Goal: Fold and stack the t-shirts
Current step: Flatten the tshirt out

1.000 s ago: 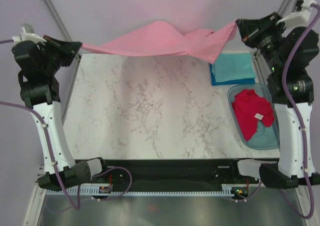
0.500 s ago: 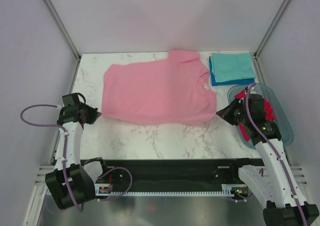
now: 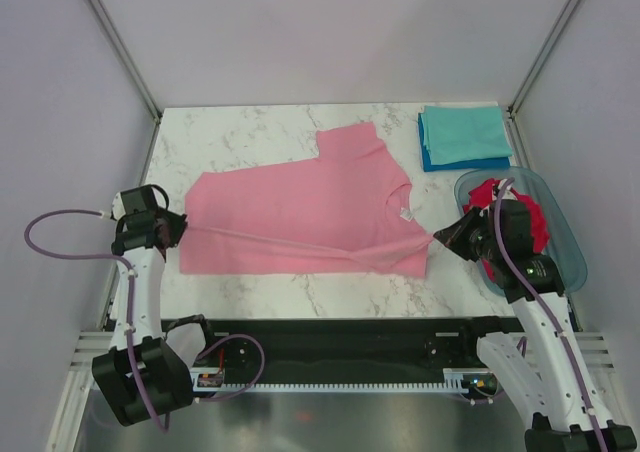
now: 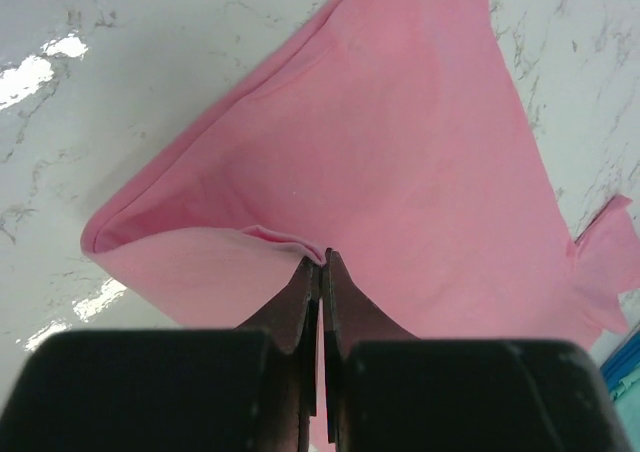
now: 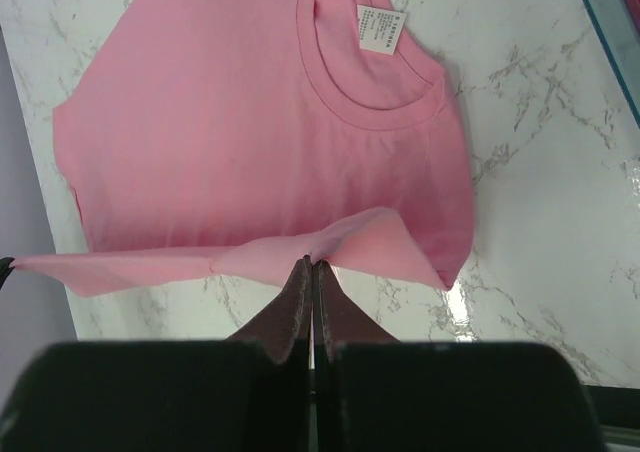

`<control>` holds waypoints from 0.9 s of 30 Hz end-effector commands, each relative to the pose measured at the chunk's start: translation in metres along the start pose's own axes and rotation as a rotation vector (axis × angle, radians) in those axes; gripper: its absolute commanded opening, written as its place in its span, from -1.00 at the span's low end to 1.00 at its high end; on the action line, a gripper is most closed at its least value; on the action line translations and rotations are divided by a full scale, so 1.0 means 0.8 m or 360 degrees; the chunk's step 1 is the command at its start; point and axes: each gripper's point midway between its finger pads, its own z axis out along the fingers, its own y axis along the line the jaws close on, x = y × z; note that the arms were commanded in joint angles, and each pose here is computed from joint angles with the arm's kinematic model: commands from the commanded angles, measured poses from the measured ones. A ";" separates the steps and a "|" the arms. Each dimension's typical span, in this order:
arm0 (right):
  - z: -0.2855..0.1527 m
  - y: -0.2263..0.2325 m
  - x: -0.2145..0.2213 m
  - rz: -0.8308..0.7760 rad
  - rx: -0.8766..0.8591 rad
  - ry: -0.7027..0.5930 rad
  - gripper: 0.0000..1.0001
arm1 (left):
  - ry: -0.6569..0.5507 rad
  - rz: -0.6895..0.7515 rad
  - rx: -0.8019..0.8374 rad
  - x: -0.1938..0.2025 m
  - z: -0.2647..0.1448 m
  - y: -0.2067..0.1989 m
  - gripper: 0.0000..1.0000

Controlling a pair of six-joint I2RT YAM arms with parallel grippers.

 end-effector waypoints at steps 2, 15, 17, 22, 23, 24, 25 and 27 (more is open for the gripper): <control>0.002 0.008 -0.023 -0.0043 0.0026 -0.0062 -1.00 | -0.0156 -0.0004 0.0140 -0.047 -0.025 -0.046 -0.95; -0.229 0.186 -0.166 -0.0263 -0.0490 -0.0716 -1.00 | -0.0390 0.0038 0.1142 -0.087 -0.312 -0.174 -0.95; -0.281 0.190 -0.167 -0.0212 -0.0571 -0.0866 -1.00 | -0.0414 -0.0078 0.1225 -0.085 -0.359 -0.169 -0.95; -0.409 0.190 -0.167 -0.0067 -0.0664 -0.1169 -1.00 | -0.0532 -0.0324 0.1412 -0.082 -0.431 -0.147 -0.95; -0.414 0.182 -0.160 -0.0064 -0.0619 -0.1135 -1.00 | -0.0585 -0.0255 0.1498 -0.083 -0.463 -0.150 -0.95; -0.446 0.189 -0.156 -0.0085 -0.0689 -0.1196 -1.00 | -0.0567 -0.0203 0.1546 -0.078 -0.477 -0.154 -0.95; -0.447 0.194 -0.157 -0.0096 -0.0696 -0.1176 -1.00 | -0.0523 -0.0193 0.1536 -0.076 -0.479 -0.156 -0.95; -0.452 0.198 -0.156 -0.0086 -0.0728 -0.1177 -1.00 | -0.0509 -0.0203 0.1595 -0.078 -0.504 -0.161 -0.95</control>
